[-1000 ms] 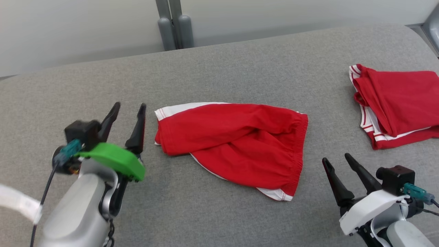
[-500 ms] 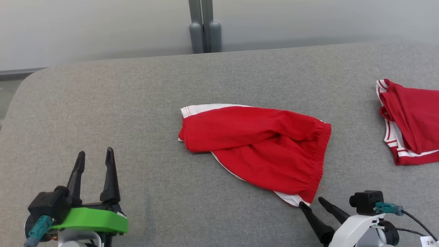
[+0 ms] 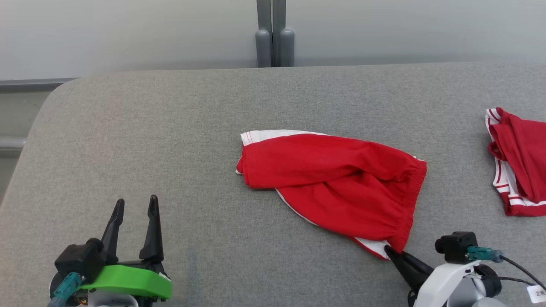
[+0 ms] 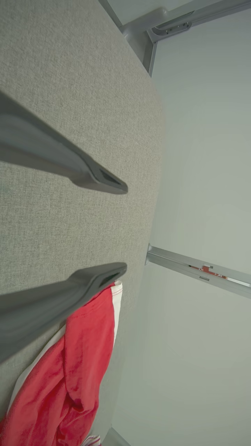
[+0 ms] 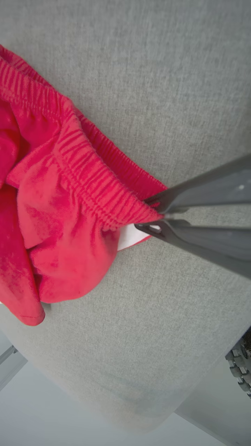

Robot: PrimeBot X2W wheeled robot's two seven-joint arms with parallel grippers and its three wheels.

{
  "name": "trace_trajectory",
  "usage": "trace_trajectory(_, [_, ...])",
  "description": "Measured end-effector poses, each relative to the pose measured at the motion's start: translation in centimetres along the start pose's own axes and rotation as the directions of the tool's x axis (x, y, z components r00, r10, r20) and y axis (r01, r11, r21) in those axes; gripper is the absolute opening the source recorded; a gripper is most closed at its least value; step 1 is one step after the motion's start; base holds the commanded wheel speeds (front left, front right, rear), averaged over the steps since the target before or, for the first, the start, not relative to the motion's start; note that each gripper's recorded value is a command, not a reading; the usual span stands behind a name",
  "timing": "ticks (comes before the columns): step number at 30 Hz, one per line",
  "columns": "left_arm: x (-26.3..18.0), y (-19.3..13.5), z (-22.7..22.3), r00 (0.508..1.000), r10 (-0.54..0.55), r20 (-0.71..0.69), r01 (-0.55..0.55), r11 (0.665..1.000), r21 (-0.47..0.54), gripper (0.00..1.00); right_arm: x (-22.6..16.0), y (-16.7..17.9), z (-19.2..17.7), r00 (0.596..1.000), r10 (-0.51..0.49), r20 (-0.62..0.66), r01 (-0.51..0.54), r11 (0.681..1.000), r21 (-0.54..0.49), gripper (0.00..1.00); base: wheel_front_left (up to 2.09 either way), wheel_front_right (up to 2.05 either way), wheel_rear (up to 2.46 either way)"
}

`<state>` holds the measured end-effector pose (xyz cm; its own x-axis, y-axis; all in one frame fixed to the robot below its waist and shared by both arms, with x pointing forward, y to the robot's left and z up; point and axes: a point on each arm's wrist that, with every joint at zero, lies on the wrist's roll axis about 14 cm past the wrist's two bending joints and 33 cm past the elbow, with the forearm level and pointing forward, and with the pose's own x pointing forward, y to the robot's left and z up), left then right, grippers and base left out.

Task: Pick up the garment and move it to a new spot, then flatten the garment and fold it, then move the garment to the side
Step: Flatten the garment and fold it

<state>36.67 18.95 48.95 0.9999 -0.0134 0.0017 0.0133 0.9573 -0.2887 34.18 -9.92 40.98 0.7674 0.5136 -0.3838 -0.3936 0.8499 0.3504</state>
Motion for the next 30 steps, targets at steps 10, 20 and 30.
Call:
trace_trajectory(10, [0.3, -1.4, -1.2, 0.998, -0.048, -0.033, 0.048, 0.999, -0.006, 1.00, -5.2, -5.5, 1.0, 0.994, -0.101, -0.036, 0.098, 0.992, -0.075, 0.00, 0.00, 0.00, 0.00])
trace_trajectory(20, [1.0, -2.4, -2.3, 0.994, -0.086, -0.069, 0.087, 0.996, 0.003, 1.00, -7.7, -9.6, 1.9, 0.976, -0.208, -0.069, 0.202, 0.975, -0.092, 1.00, 0.00, 0.00, 0.00])
trace_trajectory(30, [1.3, -5.9, -4.4, 0.948, -0.227, -0.222, 0.235, 0.972, 0.011, 1.00, -10.4, -13.1, 6.7, 0.940, -0.336, 0.055, 0.340, 0.931, -0.129, 1.00, 0.00, 0.00, 0.00])
